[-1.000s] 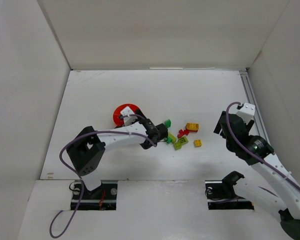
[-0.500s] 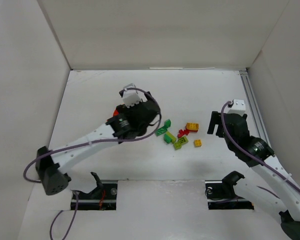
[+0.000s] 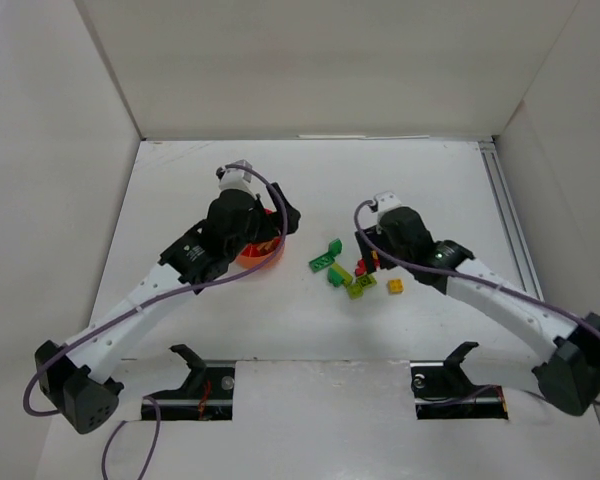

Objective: Sort the legos into containers by color

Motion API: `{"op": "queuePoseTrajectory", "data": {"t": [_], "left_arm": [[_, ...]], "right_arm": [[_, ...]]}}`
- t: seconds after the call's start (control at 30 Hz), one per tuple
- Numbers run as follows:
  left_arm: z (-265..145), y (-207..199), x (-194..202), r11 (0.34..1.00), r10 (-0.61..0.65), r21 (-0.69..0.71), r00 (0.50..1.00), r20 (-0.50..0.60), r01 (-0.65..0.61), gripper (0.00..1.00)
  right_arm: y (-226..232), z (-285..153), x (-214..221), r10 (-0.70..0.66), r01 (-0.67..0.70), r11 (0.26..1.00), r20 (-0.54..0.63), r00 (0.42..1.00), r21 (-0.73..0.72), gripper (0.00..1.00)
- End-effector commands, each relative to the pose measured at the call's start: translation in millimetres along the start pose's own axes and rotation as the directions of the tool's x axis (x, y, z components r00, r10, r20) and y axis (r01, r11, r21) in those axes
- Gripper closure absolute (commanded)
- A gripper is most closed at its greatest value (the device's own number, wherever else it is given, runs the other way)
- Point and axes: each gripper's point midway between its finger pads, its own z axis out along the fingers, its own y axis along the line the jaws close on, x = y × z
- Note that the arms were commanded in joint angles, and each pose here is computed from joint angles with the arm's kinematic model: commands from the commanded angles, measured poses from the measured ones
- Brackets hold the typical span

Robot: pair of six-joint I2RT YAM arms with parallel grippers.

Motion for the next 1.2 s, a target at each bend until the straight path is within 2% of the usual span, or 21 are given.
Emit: {"op": "queuePoseTrajectory", "data": {"t": [0.0,0.07,0.23,0.37,0.43,0.6,0.77,1.0,1.17], "left_arm": [[-8.2,21.7,16.0,1.0,-0.016,-0.002,0.996,-0.086,0.016,0.0],[-8.8,40.3,27.6,0.999,-0.035,-0.044,0.994,-0.102,0.031,0.0],[-23.3,79.9,18.4,0.987,-0.088,-0.139,0.995,-0.04,0.082,0.0],[-30.6,110.8,21.0,0.969,-0.129,-0.216,0.991,-0.035,0.118,0.0],[-28.0,113.5,25.0,0.969,-0.143,-0.208,0.989,-0.048,0.13,0.0],[-22.7,116.6,31.6,0.968,-0.16,-0.205,0.984,-0.078,0.142,0.0],[-21.7,117.9,36.4,0.969,-0.155,-0.21,0.983,-0.102,0.131,0.0],[-22.6,113.7,33.7,0.973,-0.154,-0.189,0.984,-0.094,0.134,0.0],[-23.2,111.4,30.3,0.974,-0.153,-0.183,0.984,-0.088,0.135,0.0]], "right_arm": [[32.3,18.5,-45.0,-0.055,0.06,0.997,0.084,0.995,-0.054,0.17],[43.0,41.6,-48.3,-0.065,0.067,0.997,0.05,0.997,-0.046,0.17],[68.4,82.7,-49.1,-0.072,0.072,0.995,0.0,0.997,-0.065,0.18],[73.7,111.7,-44.5,-0.08,0.078,0.996,-0.048,0.996,-0.036,0.22],[75.4,125.1,-40.4,-0.081,0.079,0.997,-0.077,0.994,-0.019,0.22],[80.6,138.3,-38.2,-0.077,0.077,0.997,-0.103,0.992,0.003,0.3],[83.8,144.5,-17.0,-0.084,0.086,0.996,-0.16,0.984,0.006,0.32],[84.9,156.0,-2.6,-0.082,0.086,0.996,-0.192,0.978,0.013,0.45],[86.1,155.9,-7.5,-0.079,0.083,0.997,-0.183,0.98,0.012,0.67]]}}
